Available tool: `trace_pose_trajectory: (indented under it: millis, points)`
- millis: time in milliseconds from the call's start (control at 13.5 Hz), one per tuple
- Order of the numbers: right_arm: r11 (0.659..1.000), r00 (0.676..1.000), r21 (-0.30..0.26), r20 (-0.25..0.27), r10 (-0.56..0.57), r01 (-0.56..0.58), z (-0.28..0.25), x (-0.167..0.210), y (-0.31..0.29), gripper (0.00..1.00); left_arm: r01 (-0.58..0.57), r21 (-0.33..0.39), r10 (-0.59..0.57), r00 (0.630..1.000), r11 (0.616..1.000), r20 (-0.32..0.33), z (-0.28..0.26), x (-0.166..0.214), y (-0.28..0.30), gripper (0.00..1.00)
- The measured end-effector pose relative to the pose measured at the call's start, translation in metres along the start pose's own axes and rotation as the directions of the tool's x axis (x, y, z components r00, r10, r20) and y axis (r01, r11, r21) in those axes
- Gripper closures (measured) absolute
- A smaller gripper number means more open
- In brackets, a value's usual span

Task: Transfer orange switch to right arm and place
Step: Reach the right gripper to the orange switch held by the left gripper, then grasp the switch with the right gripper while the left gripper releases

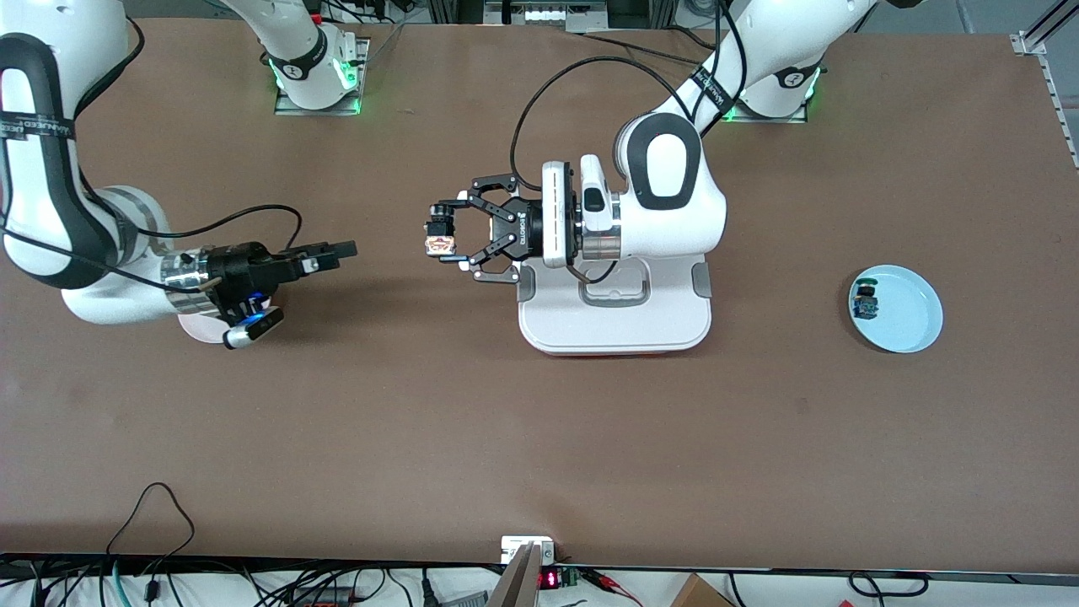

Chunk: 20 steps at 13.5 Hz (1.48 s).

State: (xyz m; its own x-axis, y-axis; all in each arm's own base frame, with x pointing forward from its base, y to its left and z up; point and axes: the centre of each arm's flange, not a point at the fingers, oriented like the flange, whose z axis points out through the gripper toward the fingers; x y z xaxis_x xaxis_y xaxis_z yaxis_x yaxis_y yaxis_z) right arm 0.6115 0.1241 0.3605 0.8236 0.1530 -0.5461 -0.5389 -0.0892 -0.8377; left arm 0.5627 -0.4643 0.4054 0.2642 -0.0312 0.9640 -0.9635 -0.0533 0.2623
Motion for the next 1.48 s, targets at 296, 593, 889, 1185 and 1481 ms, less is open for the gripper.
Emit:
trace_pose_trajectory:
  millis: [296, 593, 889, 1185, 1481]
  points:
    - [0.999, 0.999, -0.001, -0.028, -0.046, 0.046, 0.037, -0.011, -0.025, 0.0, -0.002, 0.0, 0.002, 1.0, 1.0, 0.0, 0.0, 0.0, 0.0, 0.28]
    - [0.998, 0.997, -0.035, -0.049, -0.058, 0.056, 0.073, -0.012, -0.027, 0.0, -0.004, 0.0, 0.004, 1.0, 1.0, 0.0, 0.0, 0.0, 0.0, 0.28]
    - [0.998, 0.999, -0.061, -0.042, -0.013, 0.011, 0.118, -0.017, -0.028, 0.01, -0.004, 0.0, 0.004, 1.0, 1.0, 0.0, 0.0, 0.0, 0.0, 0.28]
    - [0.998, 0.999, -0.064, -0.041, -0.005, 0.002, 0.124, -0.023, -0.035, 0.04, -0.004, 0.001, 0.004, 1.0, 1.0, 0.0, 0.0, 0.0, 0.0, 0.28]
    - [0.998, 0.999, -0.065, -0.04, 0.009, -0.012, 0.125, -0.022, -0.027, 0.09, -0.005, 0.001, 0.005, 1.0, 1.0, 0.0, 0.0, 0.0, 0.0, 0.28]
